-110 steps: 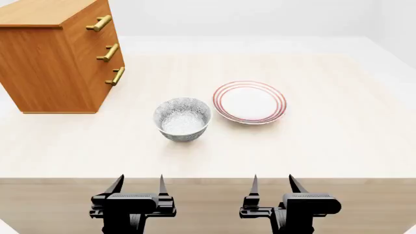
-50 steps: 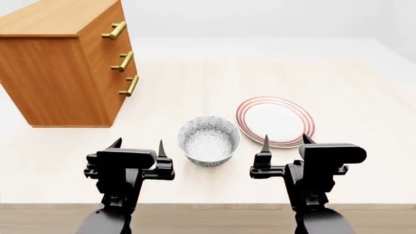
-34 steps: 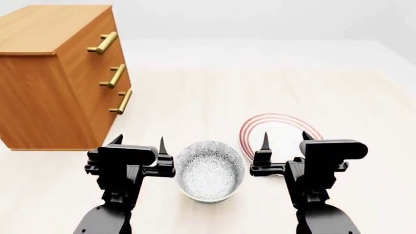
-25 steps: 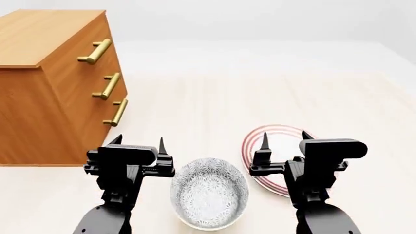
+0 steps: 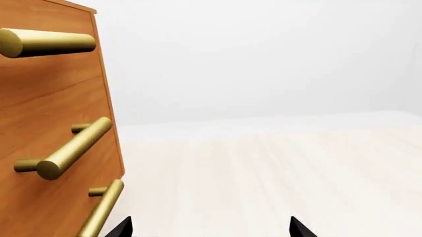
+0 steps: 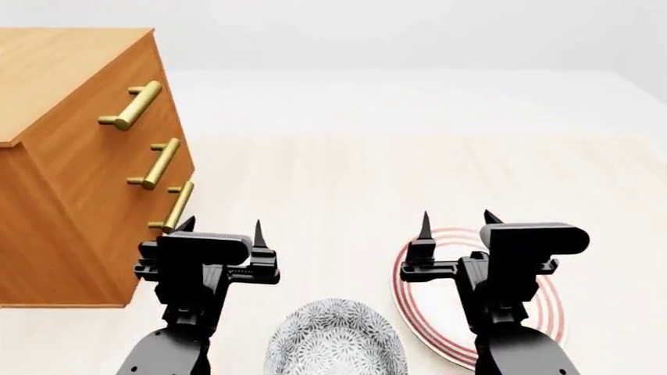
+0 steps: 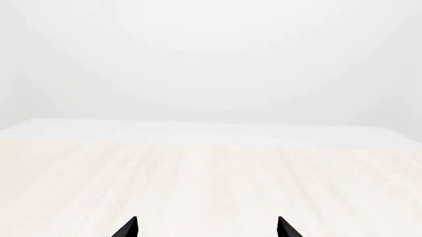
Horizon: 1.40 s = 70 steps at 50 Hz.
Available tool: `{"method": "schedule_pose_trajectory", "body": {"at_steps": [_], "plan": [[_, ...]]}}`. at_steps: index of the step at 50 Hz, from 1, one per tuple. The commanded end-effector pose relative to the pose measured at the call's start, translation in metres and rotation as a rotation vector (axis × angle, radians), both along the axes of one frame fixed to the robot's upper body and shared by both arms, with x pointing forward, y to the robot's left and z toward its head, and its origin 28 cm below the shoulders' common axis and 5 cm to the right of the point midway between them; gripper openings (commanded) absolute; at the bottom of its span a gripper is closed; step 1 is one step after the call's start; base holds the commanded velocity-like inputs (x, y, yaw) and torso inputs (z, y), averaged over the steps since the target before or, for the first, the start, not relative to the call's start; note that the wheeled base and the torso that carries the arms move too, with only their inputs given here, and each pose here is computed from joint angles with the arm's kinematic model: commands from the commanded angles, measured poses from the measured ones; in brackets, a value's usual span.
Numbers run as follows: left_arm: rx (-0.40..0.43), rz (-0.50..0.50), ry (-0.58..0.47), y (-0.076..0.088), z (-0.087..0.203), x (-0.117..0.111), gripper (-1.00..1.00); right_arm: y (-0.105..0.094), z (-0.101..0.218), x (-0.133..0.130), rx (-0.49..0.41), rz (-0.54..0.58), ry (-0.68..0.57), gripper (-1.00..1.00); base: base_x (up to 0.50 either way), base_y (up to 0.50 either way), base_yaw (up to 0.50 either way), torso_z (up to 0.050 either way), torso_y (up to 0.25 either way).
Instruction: Open the bottom drawer of the cabinet.
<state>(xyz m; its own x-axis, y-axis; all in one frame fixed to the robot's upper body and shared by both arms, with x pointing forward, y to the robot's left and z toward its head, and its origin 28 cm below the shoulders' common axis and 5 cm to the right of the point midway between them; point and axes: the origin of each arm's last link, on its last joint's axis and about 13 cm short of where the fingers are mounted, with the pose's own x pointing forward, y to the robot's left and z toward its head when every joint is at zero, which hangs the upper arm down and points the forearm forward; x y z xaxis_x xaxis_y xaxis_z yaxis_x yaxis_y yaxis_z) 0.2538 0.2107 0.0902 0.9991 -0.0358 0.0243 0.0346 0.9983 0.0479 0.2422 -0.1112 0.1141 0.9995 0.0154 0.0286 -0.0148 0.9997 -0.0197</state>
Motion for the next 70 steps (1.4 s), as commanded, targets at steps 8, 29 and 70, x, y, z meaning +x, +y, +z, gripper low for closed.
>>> {"method": "schedule_pose_trajectory", "body": {"at_steps": [8,29,70], "plan": [[0.24,0.007,0.109,0.0,-0.002,0.015,1.0,0.001,0.0,0.001,-0.01,-0.002,0.0,1.0,0.0,0.0,0.0,0.0,0.0],[0.801,0.07,0.297,0.011,0.011,0.098,1.0,0.003,0.004,-0.001,-0.012,0.01,-0.013,1.0,0.0,0.0,0.0,0.0,0.0],[1.139,0.191,0.444,0.025,-0.024,0.124,1.0,0.002,0.004,-0.002,0.005,0.023,-0.016,1.0,0.0,0.0,0.0,0.0,0.0]]}}
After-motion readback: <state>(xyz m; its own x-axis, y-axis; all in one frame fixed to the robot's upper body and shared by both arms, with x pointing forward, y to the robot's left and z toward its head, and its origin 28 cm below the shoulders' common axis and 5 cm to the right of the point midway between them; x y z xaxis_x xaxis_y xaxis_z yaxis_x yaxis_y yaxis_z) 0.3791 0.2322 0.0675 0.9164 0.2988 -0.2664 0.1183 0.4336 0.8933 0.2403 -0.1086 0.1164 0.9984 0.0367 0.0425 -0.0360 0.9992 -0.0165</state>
